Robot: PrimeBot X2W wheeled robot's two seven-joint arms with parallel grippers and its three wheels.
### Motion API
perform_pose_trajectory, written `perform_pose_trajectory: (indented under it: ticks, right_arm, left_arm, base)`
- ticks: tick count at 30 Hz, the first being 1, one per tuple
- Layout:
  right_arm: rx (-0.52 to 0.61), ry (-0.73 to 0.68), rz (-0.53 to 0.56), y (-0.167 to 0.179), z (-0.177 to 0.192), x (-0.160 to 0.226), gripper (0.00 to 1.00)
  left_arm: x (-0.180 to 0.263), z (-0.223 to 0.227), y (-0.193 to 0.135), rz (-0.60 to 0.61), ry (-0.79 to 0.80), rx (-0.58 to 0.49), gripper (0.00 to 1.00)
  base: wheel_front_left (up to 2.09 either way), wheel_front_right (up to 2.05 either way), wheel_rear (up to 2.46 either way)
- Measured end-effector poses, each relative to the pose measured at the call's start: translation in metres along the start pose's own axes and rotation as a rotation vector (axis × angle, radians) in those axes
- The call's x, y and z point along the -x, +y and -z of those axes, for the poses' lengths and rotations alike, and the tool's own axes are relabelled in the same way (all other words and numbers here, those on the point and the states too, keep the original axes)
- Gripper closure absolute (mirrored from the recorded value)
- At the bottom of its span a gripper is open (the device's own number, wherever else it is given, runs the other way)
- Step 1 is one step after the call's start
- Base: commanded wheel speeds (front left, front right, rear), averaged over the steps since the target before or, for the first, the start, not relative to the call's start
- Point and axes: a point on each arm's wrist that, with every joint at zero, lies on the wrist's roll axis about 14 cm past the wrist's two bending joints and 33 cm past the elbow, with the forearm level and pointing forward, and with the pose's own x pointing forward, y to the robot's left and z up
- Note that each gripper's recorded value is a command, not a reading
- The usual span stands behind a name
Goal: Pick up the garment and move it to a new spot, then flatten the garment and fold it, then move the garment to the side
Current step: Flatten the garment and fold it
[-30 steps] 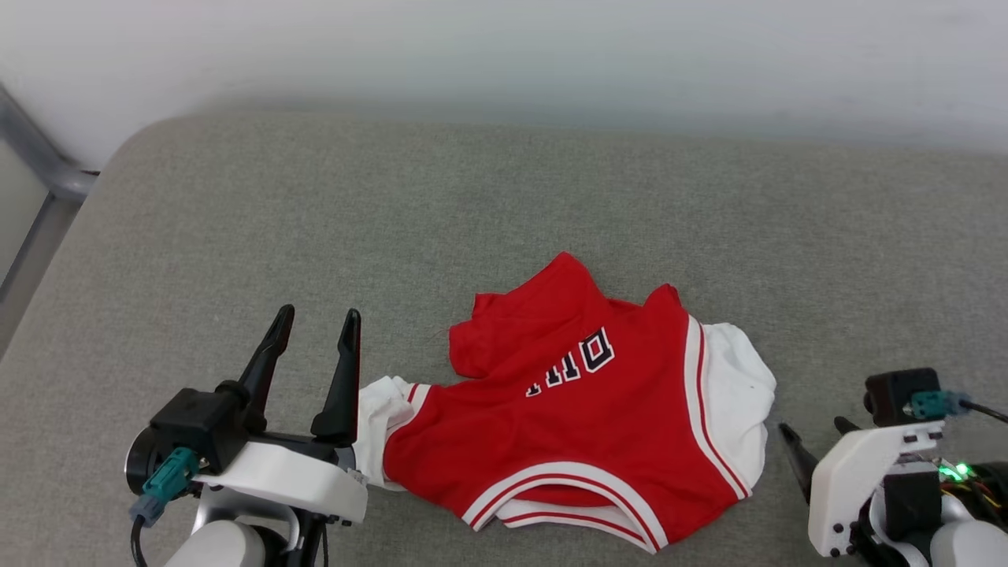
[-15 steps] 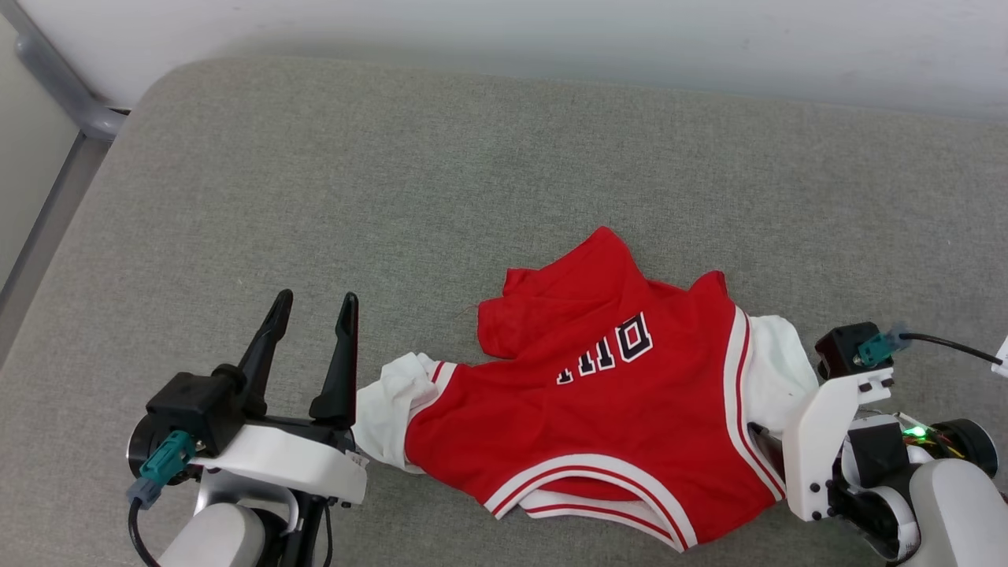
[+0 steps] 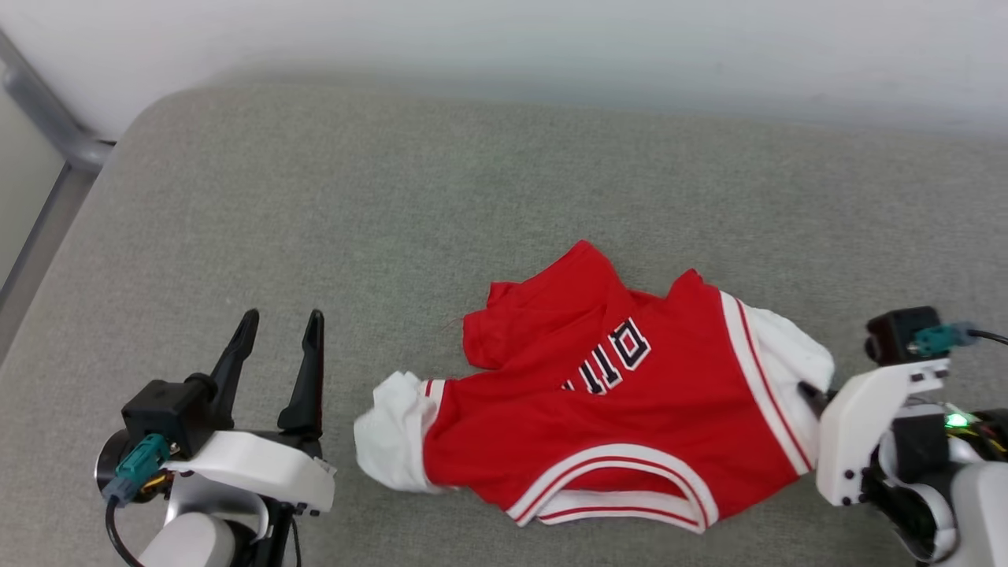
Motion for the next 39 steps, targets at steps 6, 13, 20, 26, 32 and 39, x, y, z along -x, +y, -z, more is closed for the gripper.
perform_pose_trajectory:
  ticks: [6,13,20,26,32,39]
  right_arm:
    - [-0.045,-0.123,0.119,-0.034,-0.012,0.04,1.0]
    - [-0.119,-0.127,0.205,-0.053,0.009,0.074,1.0]
    - [-0.165,-0.11,0.224,-0.055,0.027,0.083,1.0]
    - [-0.184,-0.09,0.222,-0.055,0.034,0.076,1.0]
    - [-0.195,-0.063,0.219,-0.056,0.039,0.066,1.0]
    - [-0.209,-0.062,0.234,-0.061,0.042,0.066,1.0]
  left_arm:
    - [0.006,0.008,-0.001,0.025,0.083,-0.014,0.0]
    - [0.019,0.046,-0.031,0.182,0.363,-0.021,0.0]
    - [0.049,0.09,-0.068,0.356,0.664,-0.033,0.0]
    - [0.057,0.123,-0.07,0.401,0.832,-0.058,0.0]
    - [0.063,0.157,-0.066,0.445,1.008,-0.122,0.0]
    - [0.072,0.17,-0.069,0.517,1.128,-0.18,1.0]
  base:
    - [0.0,0.0,0.0]
    - [0.0,0.0,0.0]
    - [0.0,0.0,0.0]
    - [0.0,0.0,0.0]
    - [0.0,0.0,0.0]
    - [0.0,0.0,0.0]
